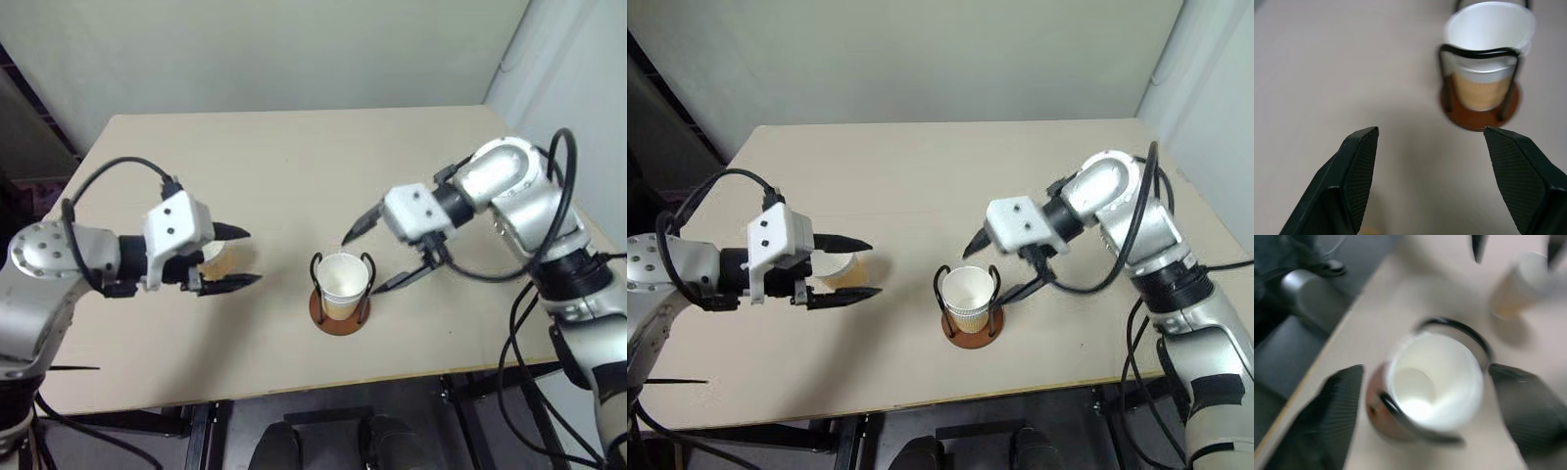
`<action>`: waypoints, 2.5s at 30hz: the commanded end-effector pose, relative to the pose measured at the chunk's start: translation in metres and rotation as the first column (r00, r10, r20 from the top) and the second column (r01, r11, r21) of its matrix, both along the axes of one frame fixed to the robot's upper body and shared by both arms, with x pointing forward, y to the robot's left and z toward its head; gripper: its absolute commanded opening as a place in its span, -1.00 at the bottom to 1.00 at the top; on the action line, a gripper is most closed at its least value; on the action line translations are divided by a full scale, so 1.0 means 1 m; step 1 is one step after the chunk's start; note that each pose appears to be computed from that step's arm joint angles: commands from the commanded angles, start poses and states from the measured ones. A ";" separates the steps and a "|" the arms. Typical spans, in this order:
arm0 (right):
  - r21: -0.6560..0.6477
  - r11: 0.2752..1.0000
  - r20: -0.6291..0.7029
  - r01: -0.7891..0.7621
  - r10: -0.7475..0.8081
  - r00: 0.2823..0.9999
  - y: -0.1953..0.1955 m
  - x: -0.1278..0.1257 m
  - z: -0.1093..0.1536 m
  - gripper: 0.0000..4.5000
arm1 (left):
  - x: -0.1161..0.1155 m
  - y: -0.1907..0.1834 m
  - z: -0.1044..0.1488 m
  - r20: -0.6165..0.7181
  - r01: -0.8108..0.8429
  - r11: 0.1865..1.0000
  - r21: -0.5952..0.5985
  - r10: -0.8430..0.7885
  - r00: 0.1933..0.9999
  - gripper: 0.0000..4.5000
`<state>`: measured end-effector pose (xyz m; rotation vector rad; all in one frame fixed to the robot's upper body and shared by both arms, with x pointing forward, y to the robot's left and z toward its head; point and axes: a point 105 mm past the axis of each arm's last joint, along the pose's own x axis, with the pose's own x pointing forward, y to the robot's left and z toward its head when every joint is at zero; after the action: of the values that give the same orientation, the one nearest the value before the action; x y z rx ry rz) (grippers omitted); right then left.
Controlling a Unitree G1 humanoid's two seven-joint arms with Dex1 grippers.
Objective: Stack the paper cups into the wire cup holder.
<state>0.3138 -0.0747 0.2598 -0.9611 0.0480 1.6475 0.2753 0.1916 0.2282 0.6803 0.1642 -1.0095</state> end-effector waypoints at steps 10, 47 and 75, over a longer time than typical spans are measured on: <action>0.362 0.931 -0.054 0.049 -0.032 0.998 -0.017 -0.009 0.056 0.85 | 0.017 0.071 0.004 -0.005 -0.099 0.943 0.319 0.107 0.994 0.64; 0.257 0.950 -0.051 0.174 -0.167 0.985 -0.066 -0.038 0.043 0.88 | -0.019 -0.065 0.115 0.205 0.617 0.779 0.113 -0.626 0.753 -0.98; 0.287 0.925 -0.036 0.249 -0.249 0.968 -0.070 -0.062 0.039 0.88 | -0.007 -0.108 0.019 -0.129 0.791 0.491 0.366 -0.815 0.565 -0.81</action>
<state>0.2567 -0.1457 0.2891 -0.6614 -0.0306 1.3859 0.2747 0.0836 0.2397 1.1563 -0.0105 -1.8762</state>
